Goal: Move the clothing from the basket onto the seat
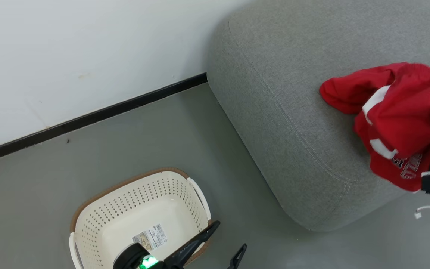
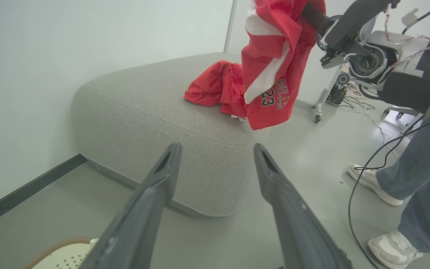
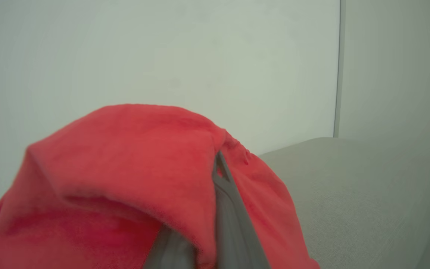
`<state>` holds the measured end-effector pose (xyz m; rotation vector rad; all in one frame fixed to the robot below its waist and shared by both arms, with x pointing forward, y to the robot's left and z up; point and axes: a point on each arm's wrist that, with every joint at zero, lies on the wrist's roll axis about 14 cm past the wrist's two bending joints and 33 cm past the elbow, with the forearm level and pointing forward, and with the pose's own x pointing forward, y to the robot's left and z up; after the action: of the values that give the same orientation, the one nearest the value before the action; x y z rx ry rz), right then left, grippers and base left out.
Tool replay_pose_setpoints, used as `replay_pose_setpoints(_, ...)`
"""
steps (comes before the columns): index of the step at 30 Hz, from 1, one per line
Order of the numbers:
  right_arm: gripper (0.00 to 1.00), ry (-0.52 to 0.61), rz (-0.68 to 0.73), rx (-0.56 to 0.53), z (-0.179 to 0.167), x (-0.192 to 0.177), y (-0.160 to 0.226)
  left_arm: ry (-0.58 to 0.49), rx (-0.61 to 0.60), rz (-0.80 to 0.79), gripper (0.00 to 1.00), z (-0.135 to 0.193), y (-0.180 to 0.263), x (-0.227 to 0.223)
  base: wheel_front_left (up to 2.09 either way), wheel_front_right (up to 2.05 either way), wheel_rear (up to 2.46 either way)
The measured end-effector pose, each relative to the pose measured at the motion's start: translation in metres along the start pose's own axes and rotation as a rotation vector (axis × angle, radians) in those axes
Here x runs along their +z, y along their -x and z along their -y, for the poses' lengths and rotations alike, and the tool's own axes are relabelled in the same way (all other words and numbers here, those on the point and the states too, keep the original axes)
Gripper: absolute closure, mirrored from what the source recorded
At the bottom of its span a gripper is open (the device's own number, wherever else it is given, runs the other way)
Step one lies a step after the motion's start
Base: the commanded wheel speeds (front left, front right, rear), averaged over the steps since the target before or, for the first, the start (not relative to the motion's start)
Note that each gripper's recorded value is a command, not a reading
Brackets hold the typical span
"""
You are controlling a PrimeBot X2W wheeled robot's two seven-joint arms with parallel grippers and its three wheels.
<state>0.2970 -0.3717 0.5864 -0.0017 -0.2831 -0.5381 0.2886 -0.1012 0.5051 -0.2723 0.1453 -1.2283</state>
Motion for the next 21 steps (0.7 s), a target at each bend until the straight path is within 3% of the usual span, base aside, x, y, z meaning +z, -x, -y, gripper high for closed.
replay_pose_setpoints(9,1.0,-0.01,0.096,-0.048,0.013,0.027,-0.05,0.018,-0.006,-0.06,0.0,-0.013,0.004,-0.015,0.0,0.0,0.0)
replay_pose_setpoints(21,1.0,-0.009,0.115,-0.15,0.041,0.031,-0.099,0.047,-0.003,-0.14,0.0,-0.035,0.017,-0.035,0.0,0.0,0.0)
